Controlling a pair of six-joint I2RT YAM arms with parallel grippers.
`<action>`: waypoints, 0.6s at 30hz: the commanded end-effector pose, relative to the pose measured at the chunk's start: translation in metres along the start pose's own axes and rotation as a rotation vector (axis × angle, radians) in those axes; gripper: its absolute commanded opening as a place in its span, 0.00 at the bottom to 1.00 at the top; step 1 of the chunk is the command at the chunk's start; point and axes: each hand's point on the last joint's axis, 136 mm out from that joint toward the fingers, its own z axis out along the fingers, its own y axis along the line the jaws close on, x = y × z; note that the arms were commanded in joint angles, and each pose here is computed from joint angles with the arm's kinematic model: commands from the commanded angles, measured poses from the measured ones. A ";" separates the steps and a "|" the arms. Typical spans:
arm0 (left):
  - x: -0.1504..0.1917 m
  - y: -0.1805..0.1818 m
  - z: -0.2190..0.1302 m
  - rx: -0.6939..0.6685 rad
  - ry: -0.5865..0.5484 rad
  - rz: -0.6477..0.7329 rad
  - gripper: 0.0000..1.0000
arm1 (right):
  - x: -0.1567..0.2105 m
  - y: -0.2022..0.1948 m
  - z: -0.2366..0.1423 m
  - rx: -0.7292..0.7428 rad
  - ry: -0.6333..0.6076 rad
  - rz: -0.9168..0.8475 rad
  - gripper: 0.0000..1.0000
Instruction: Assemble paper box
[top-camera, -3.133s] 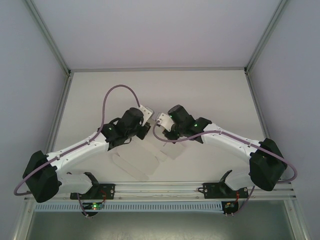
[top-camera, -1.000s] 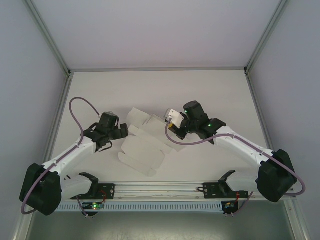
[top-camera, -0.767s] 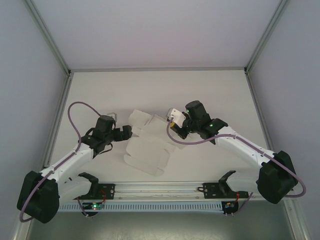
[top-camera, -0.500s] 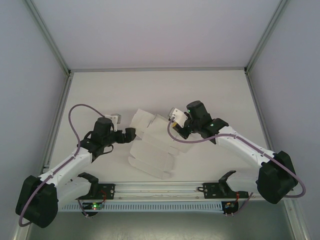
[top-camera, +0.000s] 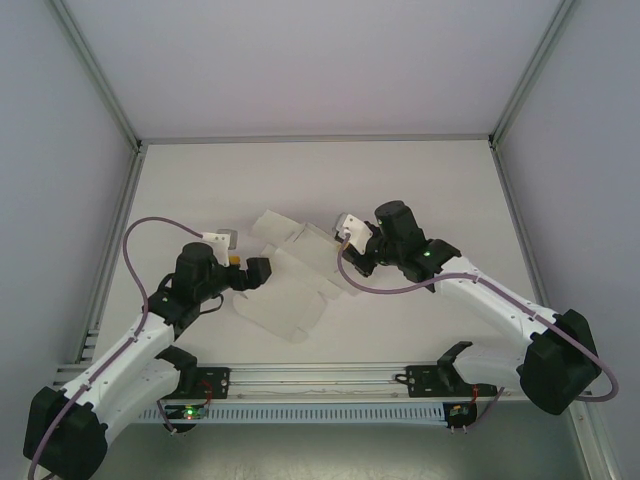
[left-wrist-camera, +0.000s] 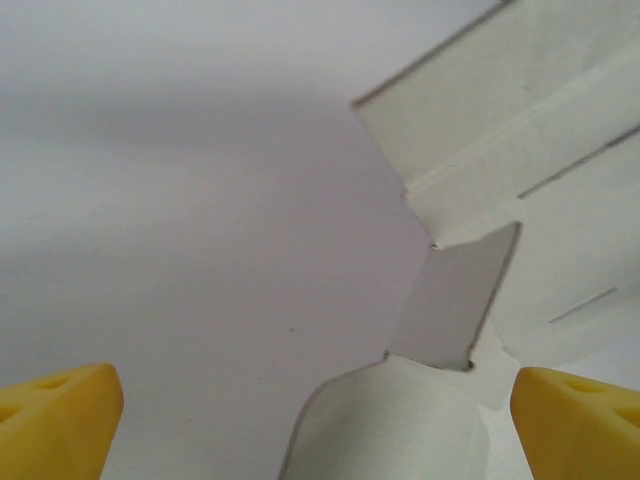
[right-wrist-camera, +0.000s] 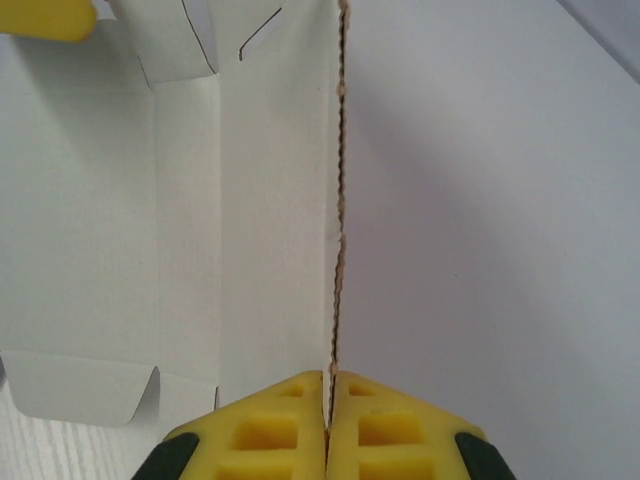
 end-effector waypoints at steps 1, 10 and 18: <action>-0.016 -0.002 -0.006 -0.035 -0.037 0.025 0.92 | -0.005 0.008 -0.002 -0.030 -0.034 -0.005 0.00; -0.019 -0.036 0.010 0.140 0.028 0.092 0.29 | -0.005 0.008 0.002 -0.041 -0.027 0.014 0.00; -0.011 -0.051 0.023 0.075 0.013 0.239 0.00 | -0.003 0.007 0.005 -0.027 -0.004 0.025 0.00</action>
